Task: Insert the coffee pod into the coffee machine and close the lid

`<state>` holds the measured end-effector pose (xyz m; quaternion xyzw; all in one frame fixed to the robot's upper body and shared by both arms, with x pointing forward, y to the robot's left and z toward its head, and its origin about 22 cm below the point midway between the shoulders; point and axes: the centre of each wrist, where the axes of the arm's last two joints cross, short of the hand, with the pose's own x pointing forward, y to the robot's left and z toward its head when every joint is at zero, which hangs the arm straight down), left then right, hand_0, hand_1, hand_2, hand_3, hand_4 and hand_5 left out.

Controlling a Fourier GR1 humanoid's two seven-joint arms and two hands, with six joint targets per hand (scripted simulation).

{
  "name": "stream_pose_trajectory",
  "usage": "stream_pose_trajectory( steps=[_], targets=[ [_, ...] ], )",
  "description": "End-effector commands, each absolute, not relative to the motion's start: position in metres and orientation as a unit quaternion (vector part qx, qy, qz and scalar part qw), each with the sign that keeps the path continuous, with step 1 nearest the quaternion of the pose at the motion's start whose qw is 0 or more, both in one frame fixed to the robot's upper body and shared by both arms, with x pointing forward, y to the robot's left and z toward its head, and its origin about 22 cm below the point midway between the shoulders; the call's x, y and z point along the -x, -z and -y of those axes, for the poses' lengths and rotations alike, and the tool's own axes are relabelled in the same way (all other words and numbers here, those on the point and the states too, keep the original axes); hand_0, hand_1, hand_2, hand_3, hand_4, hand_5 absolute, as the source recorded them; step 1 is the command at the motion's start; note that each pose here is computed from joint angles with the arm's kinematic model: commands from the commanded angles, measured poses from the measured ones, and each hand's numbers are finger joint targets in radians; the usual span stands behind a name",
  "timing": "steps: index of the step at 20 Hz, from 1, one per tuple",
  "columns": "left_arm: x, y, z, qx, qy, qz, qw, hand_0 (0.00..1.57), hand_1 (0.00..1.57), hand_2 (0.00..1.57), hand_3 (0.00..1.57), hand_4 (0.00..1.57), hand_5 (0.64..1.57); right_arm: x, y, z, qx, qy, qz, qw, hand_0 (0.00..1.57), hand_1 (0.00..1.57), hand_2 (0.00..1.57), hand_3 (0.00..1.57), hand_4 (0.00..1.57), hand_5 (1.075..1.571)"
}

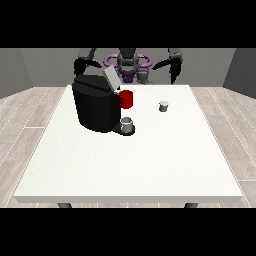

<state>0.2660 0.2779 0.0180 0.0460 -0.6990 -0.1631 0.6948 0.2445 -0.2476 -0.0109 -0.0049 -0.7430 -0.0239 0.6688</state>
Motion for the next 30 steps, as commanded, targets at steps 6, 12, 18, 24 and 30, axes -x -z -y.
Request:
stream_pose_trajectory(
  steps=[6,12,18,24,30],
  targets=[
    [-0.306,-0.029,-0.314,-0.165,0.239,0.679,0.675,0.00,0.00,0.00,0.00,0.00,1.571,-0.266,-0.007,0.234,-0.005,0.003,0.785,0.620,0.00,0.00,0.00,0.00,0.42,1.571],
    [-0.318,-0.011,-0.329,-0.244,0.277,0.655,0.660,0.00,0.00,0.00,0.00,0.00,1.571,-0.276,-0.022,0.210,-0.023,-0.014,0.788,0.616,0.00,0.00,0.00,0.00,0.48,1.571],
    [-0.339,-0.022,-0.344,-0.250,0.308,0.613,0.683,0.00,0.00,0.00,0.00,0.00,1.571,-0.284,-0.010,0.229,-0.005,-0.004,0.787,0.617,0.00,0.00,0.00,0.00,0.51,1.571],
    [-0.352,-0.021,-0.356,-0.257,0.346,0.563,0.705,0.00,0.00,0.00,0.00,0.00,1.571,-0.299,-0.038,0.230,0.010,-0.016,0.779,0.626,0.00,0.00,0.00,0.00,0.35,1.571],
    [-0.367,-0.021,-0.332,-0.253,0.377,0.562,0.691,0.00,0.00,0.00,0.00,0.00,1.571,-0.302,0.000,0.222,0.011,0.005,0.785,0.620,0.00,0.00,0.00,0.00,0.37,1.571]
  ],
)
